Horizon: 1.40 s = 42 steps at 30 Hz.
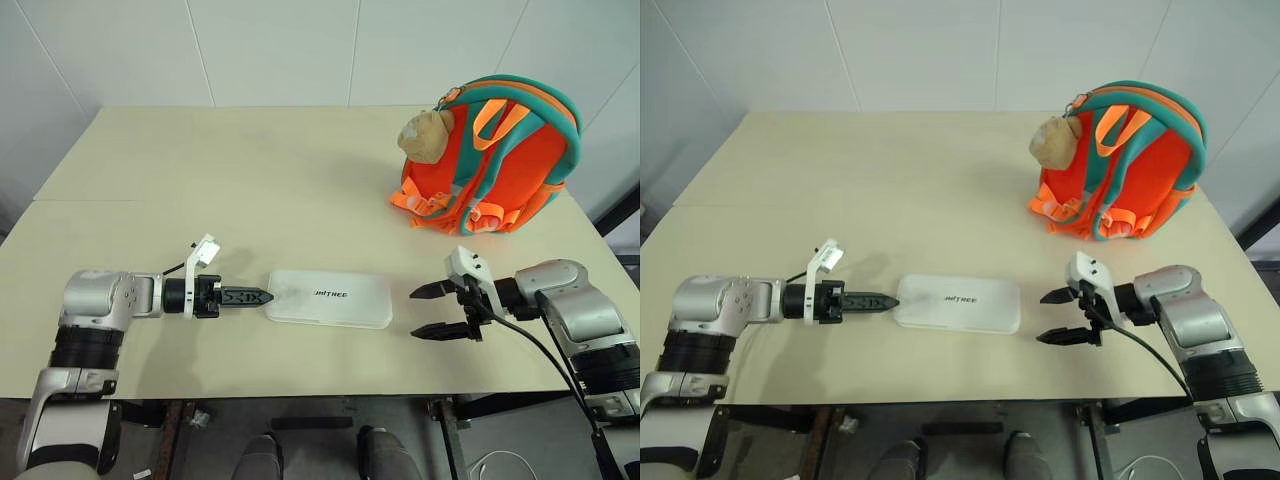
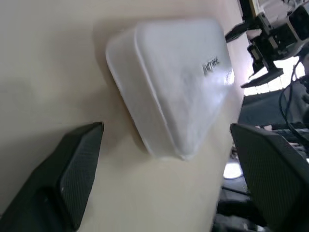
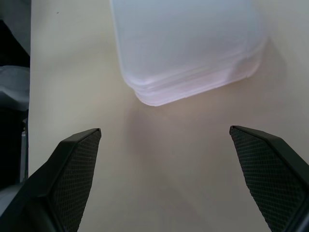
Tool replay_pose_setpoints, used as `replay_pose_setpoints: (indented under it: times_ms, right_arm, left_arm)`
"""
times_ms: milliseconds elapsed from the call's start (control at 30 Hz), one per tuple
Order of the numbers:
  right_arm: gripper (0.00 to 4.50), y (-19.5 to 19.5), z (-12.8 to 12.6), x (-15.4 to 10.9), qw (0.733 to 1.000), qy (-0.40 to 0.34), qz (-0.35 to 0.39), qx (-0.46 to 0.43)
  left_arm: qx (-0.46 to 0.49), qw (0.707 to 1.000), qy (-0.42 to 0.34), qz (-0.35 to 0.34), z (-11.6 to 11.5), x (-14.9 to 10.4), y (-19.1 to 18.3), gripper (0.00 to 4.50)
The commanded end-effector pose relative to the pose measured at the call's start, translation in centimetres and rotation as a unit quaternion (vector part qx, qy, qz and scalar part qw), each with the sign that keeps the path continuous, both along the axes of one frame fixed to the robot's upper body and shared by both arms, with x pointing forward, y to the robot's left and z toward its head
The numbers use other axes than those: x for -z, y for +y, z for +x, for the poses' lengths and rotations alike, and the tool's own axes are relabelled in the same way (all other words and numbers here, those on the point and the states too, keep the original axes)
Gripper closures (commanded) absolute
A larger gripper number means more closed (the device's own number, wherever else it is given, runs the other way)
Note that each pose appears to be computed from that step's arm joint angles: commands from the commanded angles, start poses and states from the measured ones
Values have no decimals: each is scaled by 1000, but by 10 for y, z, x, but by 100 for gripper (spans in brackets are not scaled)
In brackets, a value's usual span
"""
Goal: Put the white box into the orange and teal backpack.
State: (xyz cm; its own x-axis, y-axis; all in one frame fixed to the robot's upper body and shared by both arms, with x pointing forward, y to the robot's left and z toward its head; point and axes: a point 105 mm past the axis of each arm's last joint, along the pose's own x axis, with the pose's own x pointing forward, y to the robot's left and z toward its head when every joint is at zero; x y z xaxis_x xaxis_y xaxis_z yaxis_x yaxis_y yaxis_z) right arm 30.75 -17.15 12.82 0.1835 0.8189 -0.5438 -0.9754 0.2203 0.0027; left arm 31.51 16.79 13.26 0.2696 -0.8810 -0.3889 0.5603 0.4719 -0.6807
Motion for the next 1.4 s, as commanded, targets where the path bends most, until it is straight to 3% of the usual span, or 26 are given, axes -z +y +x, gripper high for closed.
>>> replay_pose_setpoints:
  times_ms: [33,367,700,1167,1400]
  right_arm:
    - [0,10,-1,-6,1000,-12,14,-11]
    - [0,20,4,6,999,-20,27,-12]
    - [0,35,11,3,997,-47,51,-23]
    - [0,35,17,3,994,-94,60,-19]
    - [0,28,13,5,993,-103,59,-7]
  left_arm:
    - [6,1000,27,3,-2,7,-4,2]
    - [-12,997,72,-6,0,23,-9,2]
    - [3,984,146,-102,5,6,-36,2]
    - [17,977,178,-118,3,7,-49,2]
    - [31,974,183,-129,-5,8,-49,224]
